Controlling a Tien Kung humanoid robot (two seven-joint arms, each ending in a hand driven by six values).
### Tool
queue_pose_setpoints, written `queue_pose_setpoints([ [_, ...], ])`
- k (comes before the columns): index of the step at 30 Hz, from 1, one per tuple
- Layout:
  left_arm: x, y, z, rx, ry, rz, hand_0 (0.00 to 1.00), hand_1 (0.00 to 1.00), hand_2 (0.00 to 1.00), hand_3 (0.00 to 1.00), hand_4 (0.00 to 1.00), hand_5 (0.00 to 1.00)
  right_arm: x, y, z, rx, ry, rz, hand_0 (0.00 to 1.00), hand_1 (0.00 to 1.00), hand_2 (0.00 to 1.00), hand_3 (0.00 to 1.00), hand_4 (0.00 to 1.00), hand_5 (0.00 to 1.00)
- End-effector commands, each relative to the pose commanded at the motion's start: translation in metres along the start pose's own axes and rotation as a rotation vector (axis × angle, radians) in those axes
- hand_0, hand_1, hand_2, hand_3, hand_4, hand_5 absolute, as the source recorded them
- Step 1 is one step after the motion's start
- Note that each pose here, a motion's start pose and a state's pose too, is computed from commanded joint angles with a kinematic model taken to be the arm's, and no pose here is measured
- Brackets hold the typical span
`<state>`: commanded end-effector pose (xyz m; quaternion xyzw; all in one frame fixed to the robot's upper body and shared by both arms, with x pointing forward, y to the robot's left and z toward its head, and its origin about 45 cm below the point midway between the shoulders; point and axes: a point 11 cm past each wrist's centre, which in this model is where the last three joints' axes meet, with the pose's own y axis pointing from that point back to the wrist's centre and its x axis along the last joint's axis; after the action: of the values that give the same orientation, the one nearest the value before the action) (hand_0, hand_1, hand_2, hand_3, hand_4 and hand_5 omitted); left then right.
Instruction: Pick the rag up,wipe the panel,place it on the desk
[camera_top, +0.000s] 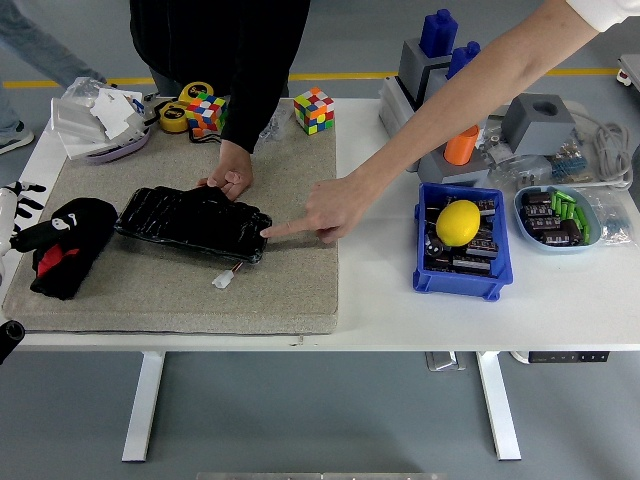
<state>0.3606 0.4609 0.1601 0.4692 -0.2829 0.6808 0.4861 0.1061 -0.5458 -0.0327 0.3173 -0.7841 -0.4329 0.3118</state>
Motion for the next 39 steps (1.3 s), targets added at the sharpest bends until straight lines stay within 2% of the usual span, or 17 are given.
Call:
queue_pose_setpoints([
  [18, 0.023, -0.003, 0.005, -0.020, -0.007, 0.045, 0.407, 0.579, 0.629, 0.760, 0.998, 0.739, 0.000, 0.000, -0.001, 0.002, 0.007, 0.004, 0.723, 0.651, 0.679, 0.624, 0.998, 0.596],
  [24, 0.032, -0.003, 0.016, -0.048, -0.003, 0.058, 0.408, 0.581, 0.632, 0.762, 0.998, 0.739, 0.000, 0.000, -0.001, 0.003, 0.006, 0.005, 0.723, 0.652, 0.679, 0.623, 0.998, 0.596],
  [35, 0.046, 0.000, 0.032, -0.051, 0.018, 0.056, 0.403, 0.582, 0.630, 0.754, 0.998, 0.742, -0.002, -0.001, 0.003, 0.000, -0.002, 0.002, 0.723, 0.652, 0.679, 0.623, 0.998, 0.596],
  [39, 0.055, 0.003, 0.039, -0.056, 0.023, 0.060, 0.403, 0.582, 0.630, 0.754, 0.998, 0.742, 0.000, -0.001, 0.006, -0.003, -0.004, 0.006, 0.723, 0.652, 0.679, 0.623, 0.998, 0.596],
])
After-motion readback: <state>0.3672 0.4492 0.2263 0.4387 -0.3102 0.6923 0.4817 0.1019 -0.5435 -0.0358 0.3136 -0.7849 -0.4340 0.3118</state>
